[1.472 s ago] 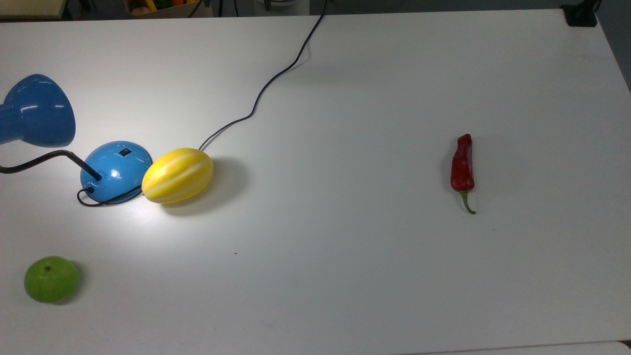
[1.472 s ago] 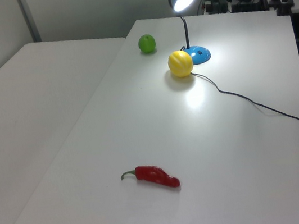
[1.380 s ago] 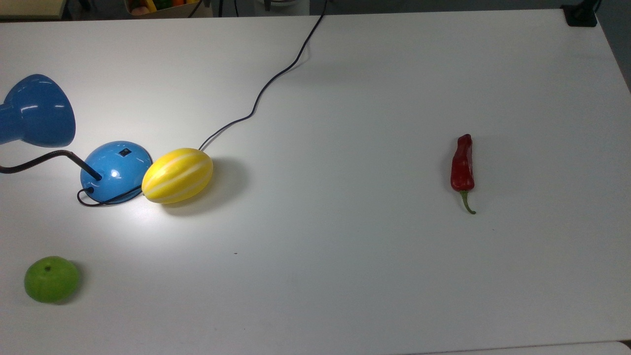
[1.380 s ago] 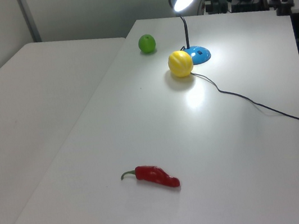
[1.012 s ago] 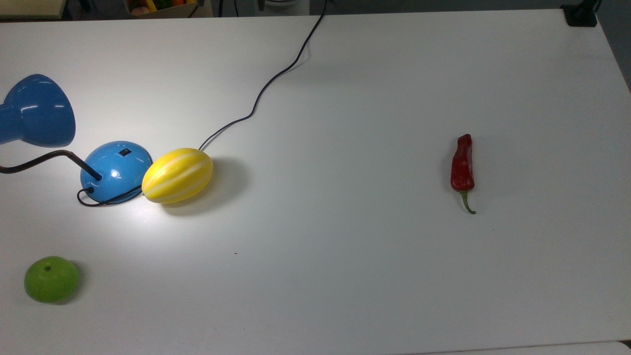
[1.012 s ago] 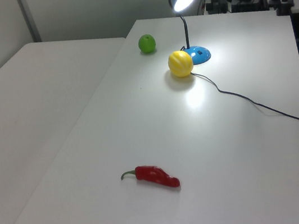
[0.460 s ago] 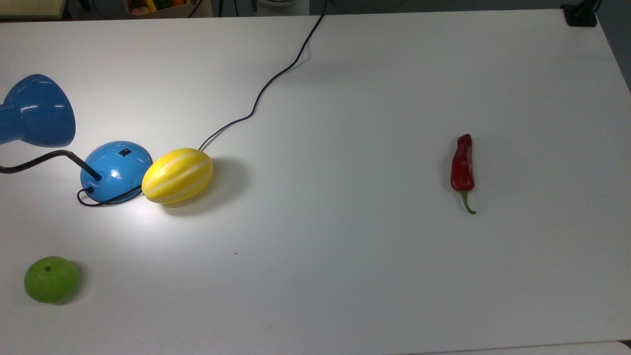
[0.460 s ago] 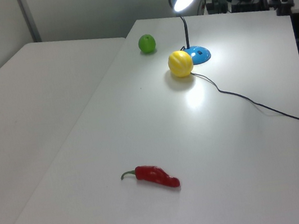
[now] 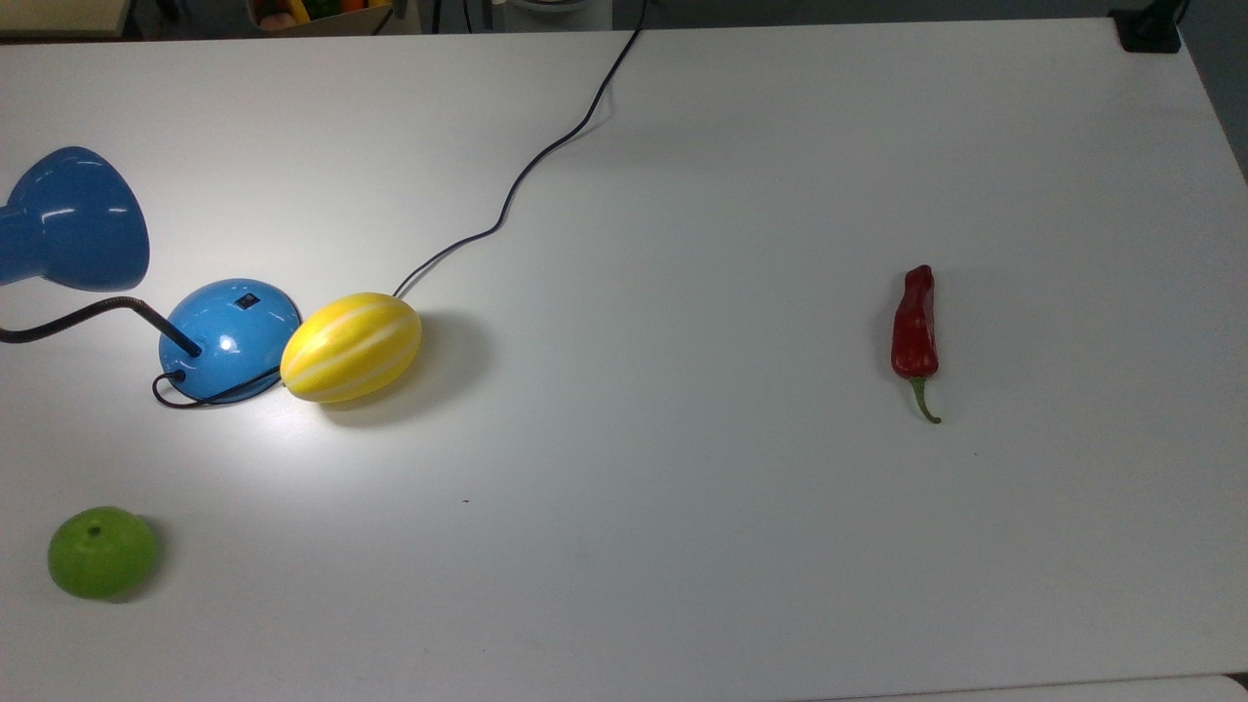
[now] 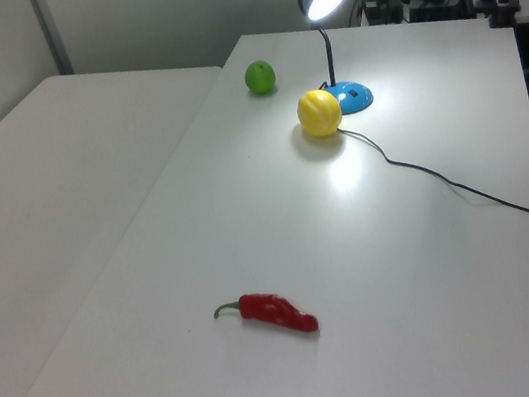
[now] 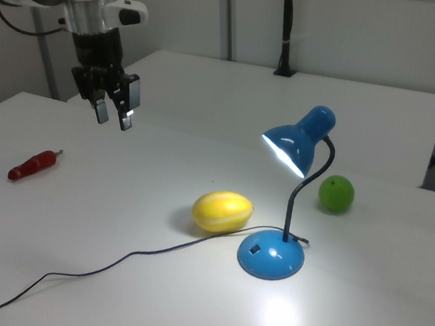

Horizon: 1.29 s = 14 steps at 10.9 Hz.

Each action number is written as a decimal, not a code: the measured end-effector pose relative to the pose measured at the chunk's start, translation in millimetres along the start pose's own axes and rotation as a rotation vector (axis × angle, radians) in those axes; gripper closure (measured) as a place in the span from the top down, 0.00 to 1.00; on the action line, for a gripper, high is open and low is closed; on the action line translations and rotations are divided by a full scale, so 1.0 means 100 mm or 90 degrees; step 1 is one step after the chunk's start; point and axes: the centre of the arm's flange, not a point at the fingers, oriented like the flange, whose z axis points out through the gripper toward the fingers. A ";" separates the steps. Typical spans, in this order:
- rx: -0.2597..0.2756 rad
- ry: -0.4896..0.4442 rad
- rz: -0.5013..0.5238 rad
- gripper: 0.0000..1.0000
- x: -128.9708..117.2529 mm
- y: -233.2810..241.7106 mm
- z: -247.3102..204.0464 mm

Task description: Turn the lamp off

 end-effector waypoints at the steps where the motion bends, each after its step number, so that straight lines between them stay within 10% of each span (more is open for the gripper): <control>1: 0.000 0.000 0.000 0.46 0.00 0.00 0.00; 4: 0.000 -0.001 0.000 0.01 0.00 0.00 0.01; 14: -0.001 0.002 0.076 0.01 0.22 0.58 1.19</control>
